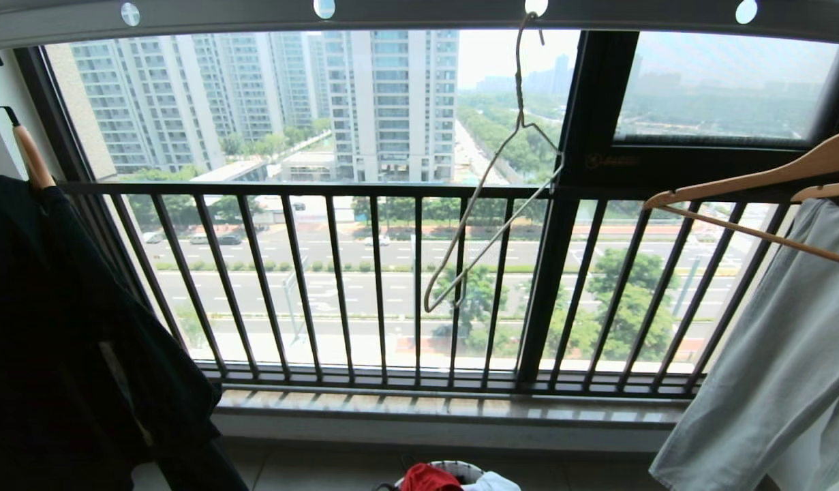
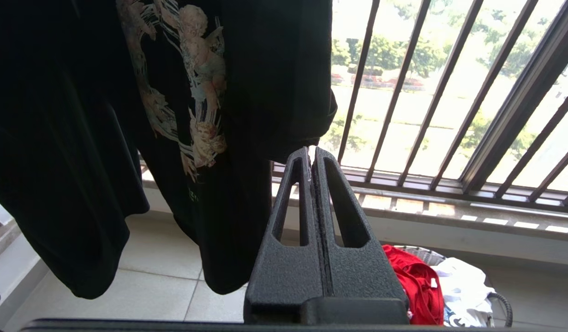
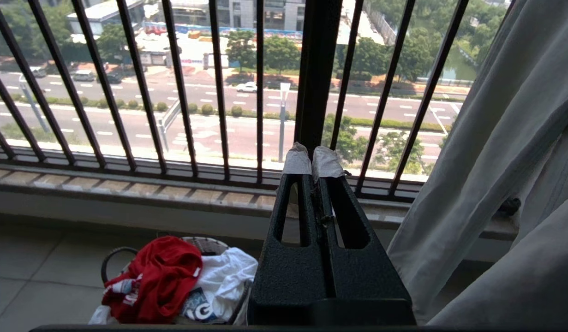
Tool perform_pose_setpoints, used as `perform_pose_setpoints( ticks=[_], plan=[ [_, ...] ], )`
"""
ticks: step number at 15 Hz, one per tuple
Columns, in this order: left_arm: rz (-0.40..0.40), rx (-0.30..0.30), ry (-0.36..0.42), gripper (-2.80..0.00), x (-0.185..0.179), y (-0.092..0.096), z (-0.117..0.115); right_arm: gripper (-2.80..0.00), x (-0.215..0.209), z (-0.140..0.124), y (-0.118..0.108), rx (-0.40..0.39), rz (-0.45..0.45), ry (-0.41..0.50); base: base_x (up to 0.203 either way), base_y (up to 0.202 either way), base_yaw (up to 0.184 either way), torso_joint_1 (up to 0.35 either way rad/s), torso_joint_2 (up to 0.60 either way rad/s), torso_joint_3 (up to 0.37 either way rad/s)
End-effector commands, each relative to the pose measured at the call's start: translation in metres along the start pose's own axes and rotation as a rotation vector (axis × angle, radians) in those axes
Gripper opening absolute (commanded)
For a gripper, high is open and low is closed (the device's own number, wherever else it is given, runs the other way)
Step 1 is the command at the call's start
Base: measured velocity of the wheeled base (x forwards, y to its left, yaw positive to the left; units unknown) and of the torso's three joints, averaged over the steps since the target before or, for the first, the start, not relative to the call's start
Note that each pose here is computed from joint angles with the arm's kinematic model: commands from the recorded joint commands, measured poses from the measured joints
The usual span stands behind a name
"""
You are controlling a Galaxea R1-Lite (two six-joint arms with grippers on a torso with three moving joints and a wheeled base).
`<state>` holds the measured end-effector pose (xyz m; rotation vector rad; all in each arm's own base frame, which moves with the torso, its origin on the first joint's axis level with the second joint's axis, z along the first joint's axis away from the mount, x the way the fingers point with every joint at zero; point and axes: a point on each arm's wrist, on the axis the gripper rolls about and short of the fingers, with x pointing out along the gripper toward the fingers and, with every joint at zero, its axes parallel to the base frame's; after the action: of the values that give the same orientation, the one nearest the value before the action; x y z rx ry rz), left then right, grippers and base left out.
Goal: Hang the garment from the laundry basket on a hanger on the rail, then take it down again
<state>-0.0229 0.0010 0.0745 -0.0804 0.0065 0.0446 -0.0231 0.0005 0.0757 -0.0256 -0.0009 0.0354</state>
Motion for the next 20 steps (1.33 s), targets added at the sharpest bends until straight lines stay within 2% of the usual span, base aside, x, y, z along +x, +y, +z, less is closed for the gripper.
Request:
perform_pose_setpoints(
  ticks=[1, 20],
  plan=[
    [0.002, -0.001, 0.001, -2.80, 0.0001, 0.0000, 0.0001, -2.80, 0.0004, -0.0006, -0.0001, 0.007, -0.004, 0.002, 0.000, 0.000, 0.000, 0.000, 0.00, 0.000],
    [0.002, -0.001, 0.001, -2.80, 0.0001, 0.0000, 0.0001, -2.80, 0.0004, -0.0006, -0.0001, 0.007, -0.003, 0.002, 0.000, 0.000, 0.000, 0.000, 0.00, 0.000]
  ],
)
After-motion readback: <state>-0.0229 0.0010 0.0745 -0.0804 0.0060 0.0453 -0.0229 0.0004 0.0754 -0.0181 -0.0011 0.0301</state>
